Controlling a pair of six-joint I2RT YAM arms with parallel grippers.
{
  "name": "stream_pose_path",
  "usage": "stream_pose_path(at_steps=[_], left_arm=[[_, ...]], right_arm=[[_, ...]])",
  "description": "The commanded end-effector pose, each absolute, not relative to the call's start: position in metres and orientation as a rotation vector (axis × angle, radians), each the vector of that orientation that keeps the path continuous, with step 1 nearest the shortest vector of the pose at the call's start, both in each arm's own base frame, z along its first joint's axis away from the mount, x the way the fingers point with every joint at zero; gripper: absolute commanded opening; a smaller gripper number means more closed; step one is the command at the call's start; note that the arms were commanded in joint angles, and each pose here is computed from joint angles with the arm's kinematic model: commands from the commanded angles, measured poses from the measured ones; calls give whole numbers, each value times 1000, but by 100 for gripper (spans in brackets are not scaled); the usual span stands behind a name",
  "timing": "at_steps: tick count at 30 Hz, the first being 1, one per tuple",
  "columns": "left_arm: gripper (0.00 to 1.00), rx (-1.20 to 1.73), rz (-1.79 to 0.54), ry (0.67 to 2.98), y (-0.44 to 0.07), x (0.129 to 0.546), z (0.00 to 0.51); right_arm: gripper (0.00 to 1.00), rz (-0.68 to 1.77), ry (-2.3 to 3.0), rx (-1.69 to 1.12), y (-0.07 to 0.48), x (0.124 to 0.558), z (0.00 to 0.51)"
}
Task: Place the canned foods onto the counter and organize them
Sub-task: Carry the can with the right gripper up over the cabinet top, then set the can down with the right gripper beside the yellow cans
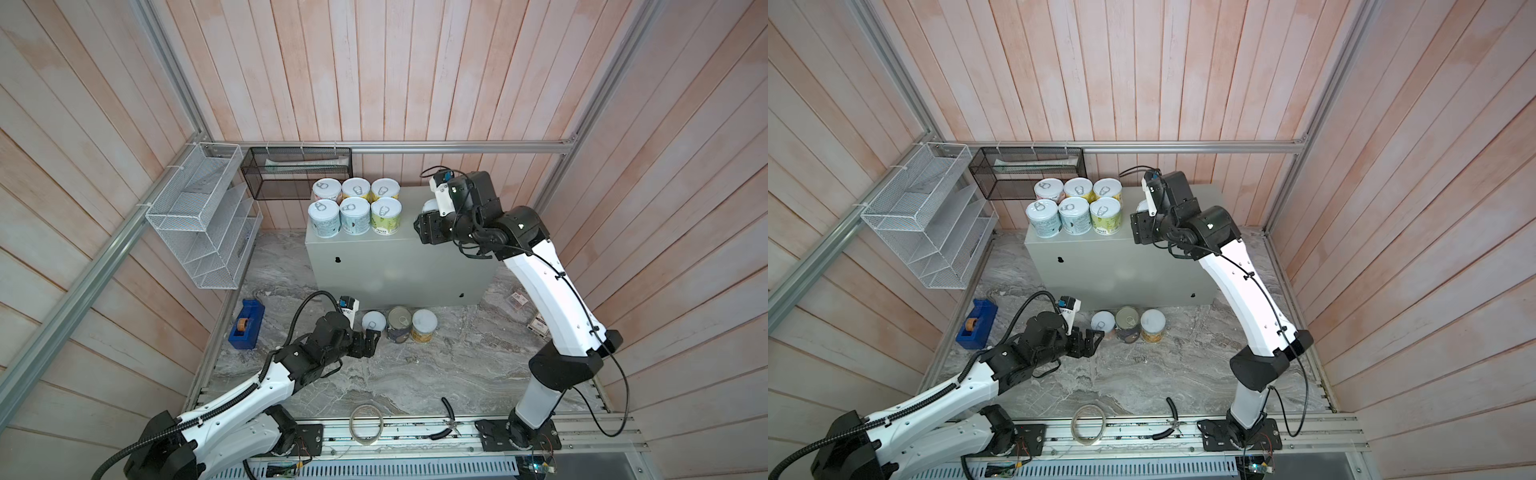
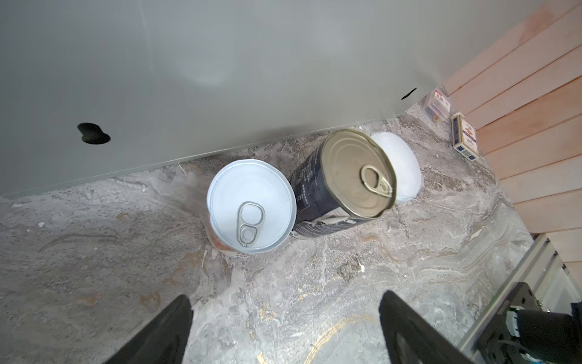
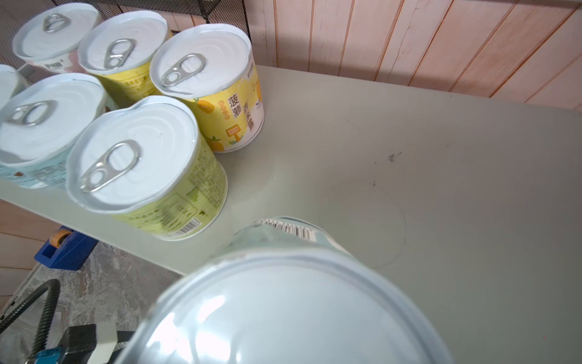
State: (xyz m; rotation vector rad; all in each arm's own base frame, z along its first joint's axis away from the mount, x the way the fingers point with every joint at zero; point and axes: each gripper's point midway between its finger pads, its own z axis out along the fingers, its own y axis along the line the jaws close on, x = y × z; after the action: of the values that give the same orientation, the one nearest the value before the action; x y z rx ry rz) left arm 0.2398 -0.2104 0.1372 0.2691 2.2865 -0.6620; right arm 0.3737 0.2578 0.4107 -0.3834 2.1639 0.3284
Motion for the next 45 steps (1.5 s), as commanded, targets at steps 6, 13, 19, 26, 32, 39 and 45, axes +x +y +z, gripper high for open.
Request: stream_pose_path(at_steps=[6, 13, 19, 26, 32, 39, 45], left_arm=[[95, 299, -679, 2252, -212, 250, 153], [95, 284, -674, 2247, -209, 255, 158], [95, 268, -681, 2256, -210, 255, 153], [95, 250, -684, 2258, -209, 255, 152], [95, 256, -677, 2255, -209, 256, 152], [95, 257, -663, 2244, -207, 259, 153], [95, 273, -652, 2232, -206, 262, 157]], right_arm=[[0, 340, 2087, -344, 248, 400, 432], [0, 360, 2092, -336, 246, 418, 426], [0, 347, 2098, -343, 247, 423, 423], [21, 339, 2123, -344, 249, 430, 413], [62, 334, 2117, -335, 248, 431, 415], [83, 338, 2107, -329, 248, 431, 418], [89, 342, 2088, -324, 248, 431, 424]])
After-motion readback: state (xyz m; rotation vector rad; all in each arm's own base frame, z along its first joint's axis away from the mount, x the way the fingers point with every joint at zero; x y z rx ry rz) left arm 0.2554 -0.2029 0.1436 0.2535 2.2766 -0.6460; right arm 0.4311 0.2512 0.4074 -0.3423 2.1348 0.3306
